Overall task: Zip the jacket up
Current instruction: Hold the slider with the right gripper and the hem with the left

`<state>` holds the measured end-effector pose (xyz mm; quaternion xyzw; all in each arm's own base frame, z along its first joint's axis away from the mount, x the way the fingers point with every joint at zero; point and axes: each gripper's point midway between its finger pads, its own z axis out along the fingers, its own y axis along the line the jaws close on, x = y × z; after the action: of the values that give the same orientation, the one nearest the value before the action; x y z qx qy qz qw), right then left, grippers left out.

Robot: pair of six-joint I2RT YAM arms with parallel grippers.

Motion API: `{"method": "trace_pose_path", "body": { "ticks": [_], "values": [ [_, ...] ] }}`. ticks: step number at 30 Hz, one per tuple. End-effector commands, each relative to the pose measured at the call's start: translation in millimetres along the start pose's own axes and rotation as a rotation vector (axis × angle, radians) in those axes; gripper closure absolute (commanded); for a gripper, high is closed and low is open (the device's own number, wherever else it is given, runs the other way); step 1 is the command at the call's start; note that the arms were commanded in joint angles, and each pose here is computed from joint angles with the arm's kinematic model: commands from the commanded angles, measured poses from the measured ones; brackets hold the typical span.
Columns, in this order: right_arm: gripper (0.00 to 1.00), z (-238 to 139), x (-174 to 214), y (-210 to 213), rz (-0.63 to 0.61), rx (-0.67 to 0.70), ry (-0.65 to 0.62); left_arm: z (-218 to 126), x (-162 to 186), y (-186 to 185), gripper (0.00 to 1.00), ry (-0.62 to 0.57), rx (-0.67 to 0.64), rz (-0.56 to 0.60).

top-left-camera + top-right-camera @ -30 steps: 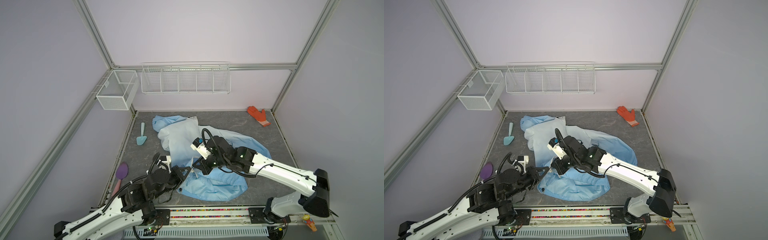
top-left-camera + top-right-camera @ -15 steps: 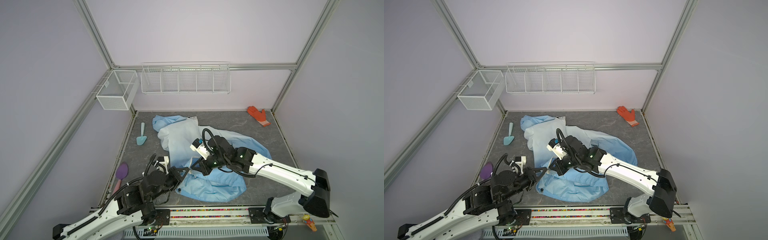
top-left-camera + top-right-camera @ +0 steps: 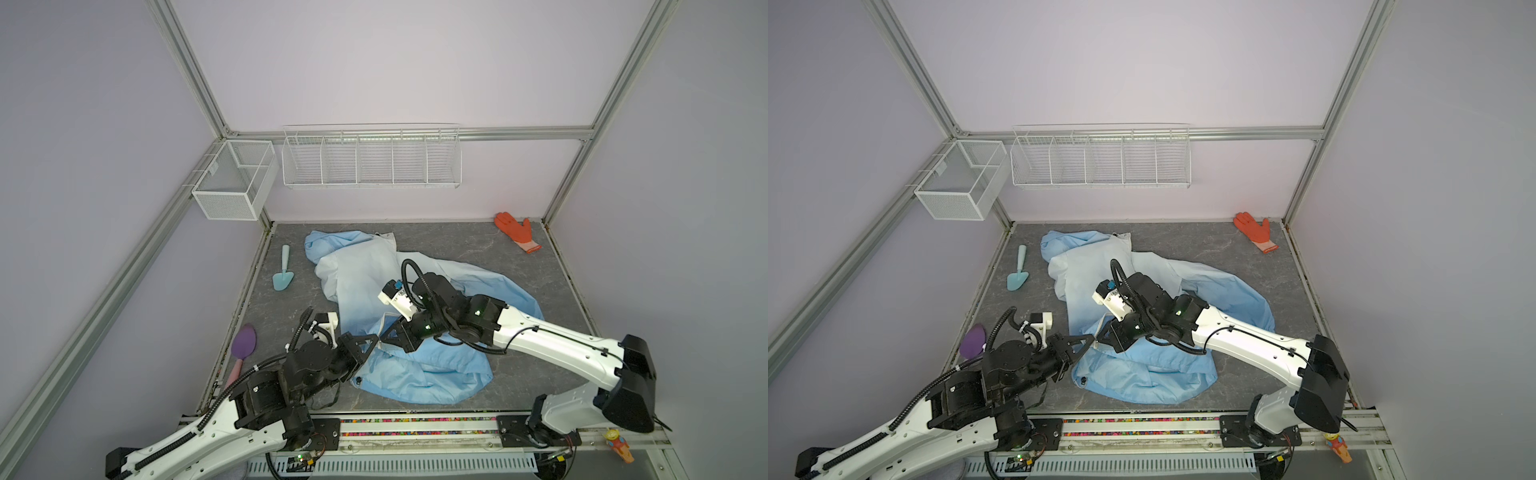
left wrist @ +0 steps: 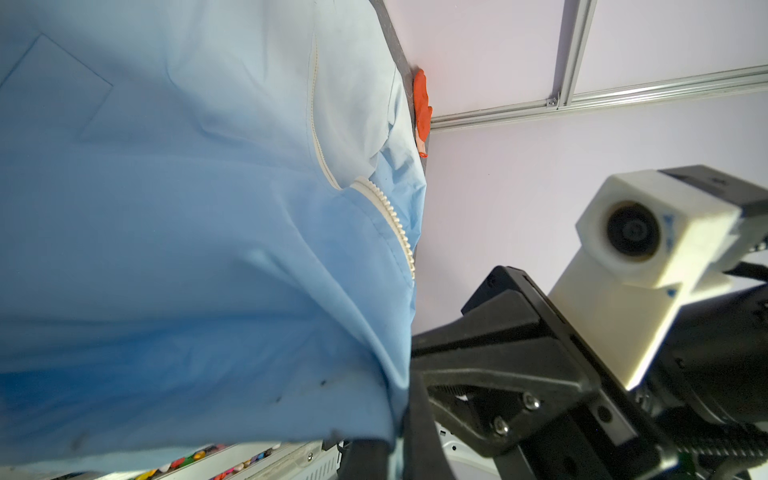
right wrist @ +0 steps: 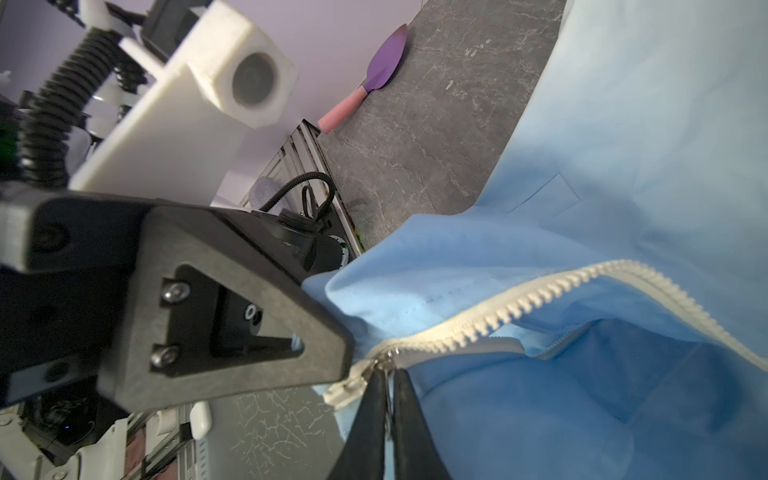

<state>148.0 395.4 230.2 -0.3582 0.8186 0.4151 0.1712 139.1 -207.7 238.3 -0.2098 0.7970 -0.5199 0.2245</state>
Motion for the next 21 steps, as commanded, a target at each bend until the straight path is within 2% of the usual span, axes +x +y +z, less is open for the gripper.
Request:
{"method": "trace_pose_path", "body": {
  "ticks": [1, 6, 16, 21],
  "values": [
    [0.93, 7.4, 7.6, -5.9, 0.008, 0.003, 0.023, -5.5, -1.0, -23.0, 1.00, 0.001, 0.085, -0.010],
    [0.93, 2.0, 5.9, -11.8, 0.000, 0.045, -0.005, -6.0, -1.6, -23.0, 1.00, -0.001, 0.083, -0.010],
    [0.93, -14.7, -3.7, -59.5, 0.008, 0.319, -0.112, -6.6, 4.1, -25.2, 1.00, 0.033, 0.083, -0.007],
    [0.93, -22.0, -7.2, -60.9, -0.001, 0.345, -0.139, -5.9, 6.0, -24.4, 1.00, 0.043, 0.081, -0.006]
  ]
}}
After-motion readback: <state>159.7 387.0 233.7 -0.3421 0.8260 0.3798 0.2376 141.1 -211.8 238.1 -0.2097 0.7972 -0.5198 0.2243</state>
